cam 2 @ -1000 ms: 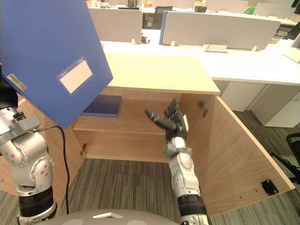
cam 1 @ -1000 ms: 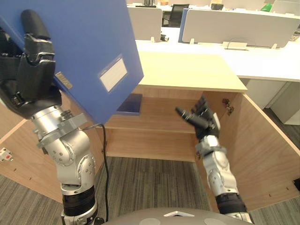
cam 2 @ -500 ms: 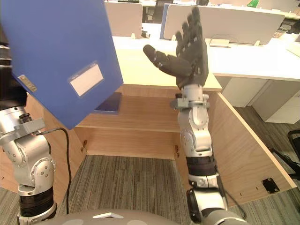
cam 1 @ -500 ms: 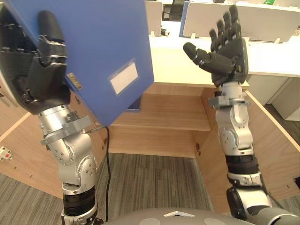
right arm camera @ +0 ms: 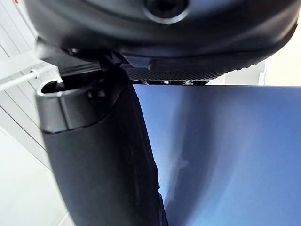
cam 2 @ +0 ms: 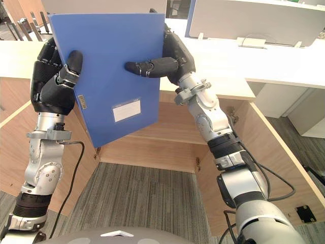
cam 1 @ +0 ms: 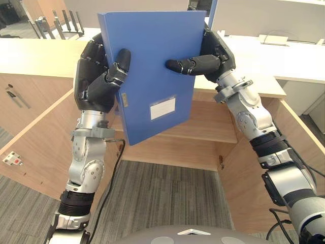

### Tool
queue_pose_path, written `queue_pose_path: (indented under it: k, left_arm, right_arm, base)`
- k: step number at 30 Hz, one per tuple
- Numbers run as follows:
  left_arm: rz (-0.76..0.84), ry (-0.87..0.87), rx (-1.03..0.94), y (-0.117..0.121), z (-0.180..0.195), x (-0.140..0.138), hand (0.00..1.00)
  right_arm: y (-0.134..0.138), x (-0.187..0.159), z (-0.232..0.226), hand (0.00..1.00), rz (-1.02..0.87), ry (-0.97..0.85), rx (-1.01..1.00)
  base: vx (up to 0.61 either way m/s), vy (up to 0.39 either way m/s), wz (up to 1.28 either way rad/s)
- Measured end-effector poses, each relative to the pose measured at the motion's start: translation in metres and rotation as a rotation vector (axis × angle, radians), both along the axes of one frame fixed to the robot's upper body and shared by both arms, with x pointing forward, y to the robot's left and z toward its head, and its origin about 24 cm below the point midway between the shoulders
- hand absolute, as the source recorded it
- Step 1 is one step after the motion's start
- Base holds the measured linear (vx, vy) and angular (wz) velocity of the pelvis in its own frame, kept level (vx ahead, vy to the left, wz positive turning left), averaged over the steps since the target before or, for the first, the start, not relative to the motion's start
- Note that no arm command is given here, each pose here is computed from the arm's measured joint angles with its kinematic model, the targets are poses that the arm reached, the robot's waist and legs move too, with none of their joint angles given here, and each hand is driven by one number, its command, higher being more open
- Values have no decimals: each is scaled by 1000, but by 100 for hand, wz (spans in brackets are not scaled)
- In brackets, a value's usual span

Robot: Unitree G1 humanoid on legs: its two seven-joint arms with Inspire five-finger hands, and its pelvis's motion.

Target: Walk over to the cabinet, pick up the folder, carry it to the office cabinet, place the folder inside the office cabinet, then close the office cabinet door

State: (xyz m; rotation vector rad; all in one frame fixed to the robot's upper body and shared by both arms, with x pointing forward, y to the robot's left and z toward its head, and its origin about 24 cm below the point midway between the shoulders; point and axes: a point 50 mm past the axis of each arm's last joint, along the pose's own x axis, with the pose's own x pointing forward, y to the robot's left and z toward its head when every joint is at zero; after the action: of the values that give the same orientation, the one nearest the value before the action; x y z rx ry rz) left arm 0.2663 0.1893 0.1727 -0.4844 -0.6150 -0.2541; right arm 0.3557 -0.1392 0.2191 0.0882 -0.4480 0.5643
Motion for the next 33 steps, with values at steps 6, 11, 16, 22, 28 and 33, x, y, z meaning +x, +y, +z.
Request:
queue_pose_path:
  k: [6,11,16,22,28,33]
  left_arm:
    - [-48,-11,18,1,1,12,0]
    - [-60,-6,9,0,2,22,0]
    - [-77,4,-2,-6,-1,23,0]
    - [-89,10,-1,-9,-2,23,0]
    - [-127,47,25,-18,-7,24,0]
    - [-137,37,21,-20,-5,23,0]
  right_arm:
    - [-1,11,6,100,25,30,12]
    - [10,20,-15,100,77,155,145]
    - [13,23,-28,100,84,222,184]
    - [12,17,-55,100,80,293,243]
    - [8,8,-87,0,58,377,272]
    - [21,-1,-107,0,102,425,341]
  base:
    - [-4,-7,-1]
    - [-16,-21,0]
    - [-20,-35,4]
    - [-22,-34,3]
    - [-31,-39,1]
    - [-41,-57,-2]
